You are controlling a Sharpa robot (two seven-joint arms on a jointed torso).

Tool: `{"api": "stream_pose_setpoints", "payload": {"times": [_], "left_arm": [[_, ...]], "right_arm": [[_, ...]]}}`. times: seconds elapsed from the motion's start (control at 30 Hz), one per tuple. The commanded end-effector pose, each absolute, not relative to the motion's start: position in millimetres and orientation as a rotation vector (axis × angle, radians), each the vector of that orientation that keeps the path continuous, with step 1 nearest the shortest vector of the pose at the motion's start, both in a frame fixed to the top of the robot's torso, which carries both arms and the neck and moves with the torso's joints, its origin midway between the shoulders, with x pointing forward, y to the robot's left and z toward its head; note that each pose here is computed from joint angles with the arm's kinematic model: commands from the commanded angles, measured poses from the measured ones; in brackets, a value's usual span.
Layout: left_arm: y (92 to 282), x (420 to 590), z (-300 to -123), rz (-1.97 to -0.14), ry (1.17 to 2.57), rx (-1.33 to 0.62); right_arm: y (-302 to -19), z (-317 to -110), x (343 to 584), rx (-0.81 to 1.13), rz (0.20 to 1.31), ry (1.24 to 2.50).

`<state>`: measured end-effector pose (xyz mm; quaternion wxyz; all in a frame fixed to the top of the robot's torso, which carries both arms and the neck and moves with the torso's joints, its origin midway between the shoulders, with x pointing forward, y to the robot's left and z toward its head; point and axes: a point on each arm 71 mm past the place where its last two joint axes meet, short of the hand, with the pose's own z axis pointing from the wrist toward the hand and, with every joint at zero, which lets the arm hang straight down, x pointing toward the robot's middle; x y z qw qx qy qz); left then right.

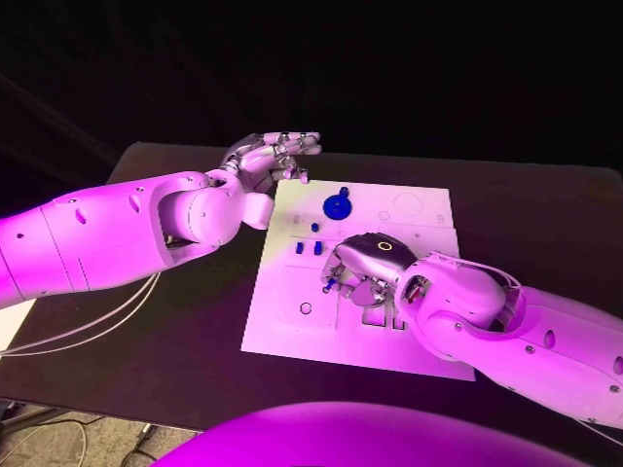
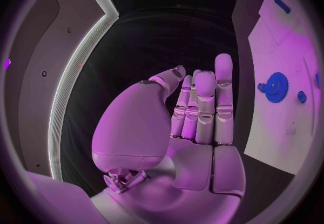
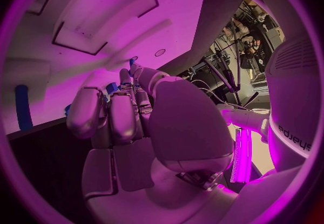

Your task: Assemble the parts on the task board

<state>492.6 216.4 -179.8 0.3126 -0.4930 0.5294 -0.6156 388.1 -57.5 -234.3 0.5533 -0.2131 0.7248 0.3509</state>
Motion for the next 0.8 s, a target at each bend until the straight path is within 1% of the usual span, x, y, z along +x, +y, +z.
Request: {"api": "stream_pose_setpoints", "payload": {"times": [0.03, 0.33, 0.67, 0.8], "left_arm": [[213.4, 492.1, -178.7, -1.649, 1.407, -1.285], [213.3, 492.2, -178.9, -1.649, 1.410, -1.286], [213.1, 491.9, -178.9, -1.651, 1.414, -1.286], [213.1, 491.8, -178.9, -1.650, 1.415, -1.285]], "right_arm": [[-55.5, -237.4, 386.2, -0.538, 0.827, 1.731], [-53.9, -241.0, 386.1, -0.550, 0.816, 1.744], [-49.3, -245.0, 385.3, -0.597, 0.761, 1.741], [-48.1, -245.6, 385.1, -0.602, 0.755, 1.736]]}}
